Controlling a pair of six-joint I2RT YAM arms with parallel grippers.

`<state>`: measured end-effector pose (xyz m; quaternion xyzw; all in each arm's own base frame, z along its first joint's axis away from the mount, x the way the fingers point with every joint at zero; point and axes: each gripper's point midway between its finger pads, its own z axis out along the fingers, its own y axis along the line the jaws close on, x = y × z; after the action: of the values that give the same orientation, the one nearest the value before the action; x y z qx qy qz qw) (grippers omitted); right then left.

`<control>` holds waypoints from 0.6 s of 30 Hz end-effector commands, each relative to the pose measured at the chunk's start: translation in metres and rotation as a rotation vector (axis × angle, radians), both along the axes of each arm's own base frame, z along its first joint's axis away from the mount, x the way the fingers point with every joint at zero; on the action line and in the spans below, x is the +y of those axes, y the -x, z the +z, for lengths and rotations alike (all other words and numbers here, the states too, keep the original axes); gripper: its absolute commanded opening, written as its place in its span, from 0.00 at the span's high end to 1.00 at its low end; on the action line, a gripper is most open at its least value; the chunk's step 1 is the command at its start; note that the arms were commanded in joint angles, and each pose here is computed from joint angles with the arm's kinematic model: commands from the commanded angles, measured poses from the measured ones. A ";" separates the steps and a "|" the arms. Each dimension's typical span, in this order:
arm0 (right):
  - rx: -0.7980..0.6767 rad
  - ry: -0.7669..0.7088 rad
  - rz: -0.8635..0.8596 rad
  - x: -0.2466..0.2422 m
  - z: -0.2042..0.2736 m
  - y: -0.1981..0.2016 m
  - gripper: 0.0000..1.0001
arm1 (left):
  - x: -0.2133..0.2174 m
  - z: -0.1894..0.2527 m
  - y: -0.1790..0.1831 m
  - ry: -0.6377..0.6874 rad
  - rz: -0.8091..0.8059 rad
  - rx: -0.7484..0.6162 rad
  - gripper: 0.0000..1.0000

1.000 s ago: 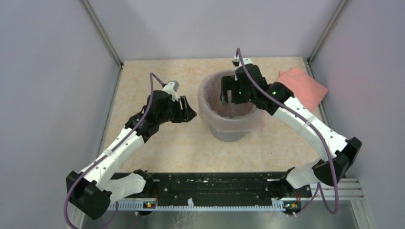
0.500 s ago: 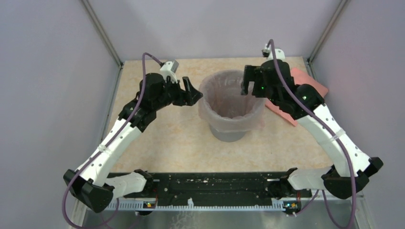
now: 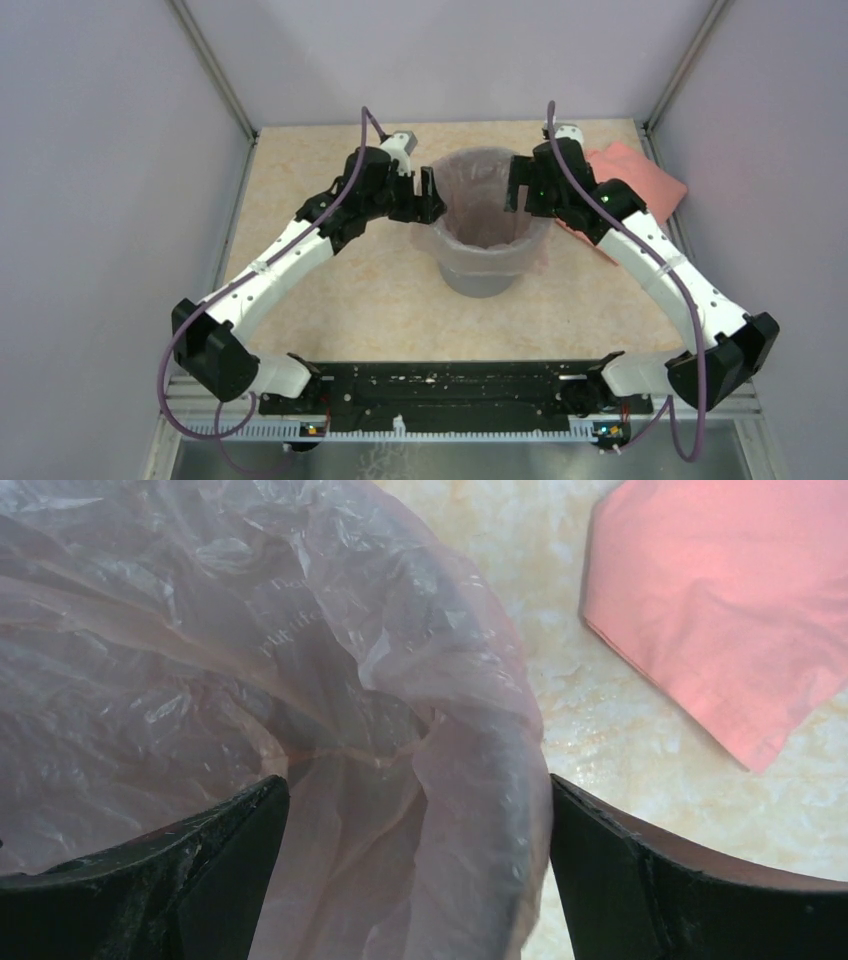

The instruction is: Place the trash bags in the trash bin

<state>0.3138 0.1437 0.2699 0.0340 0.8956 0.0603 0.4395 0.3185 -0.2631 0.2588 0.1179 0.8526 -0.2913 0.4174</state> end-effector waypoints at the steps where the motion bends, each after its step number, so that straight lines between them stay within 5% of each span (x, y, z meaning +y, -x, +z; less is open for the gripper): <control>1: -0.035 -0.049 -0.008 0.012 0.001 -0.019 0.06 | -0.009 0.007 -0.011 -0.005 -0.001 -0.048 0.16; 7: -0.017 -0.030 -0.022 0.015 -0.013 -0.028 0.15 | -0.013 -0.007 -0.015 -0.022 0.006 -0.033 0.23; 18: 0.002 -0.008 -0.043 0.012 -0.026 -0.030 0.58 | -0.016 -0.013 -0.011 0.000 -0.010 -0.024 0.35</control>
<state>0.3388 0.1522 0.2475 0.0464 0.8967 0.0484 0.4376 0.3284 -0.2772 0.2472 0.1210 0.8515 -0.2905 0.4193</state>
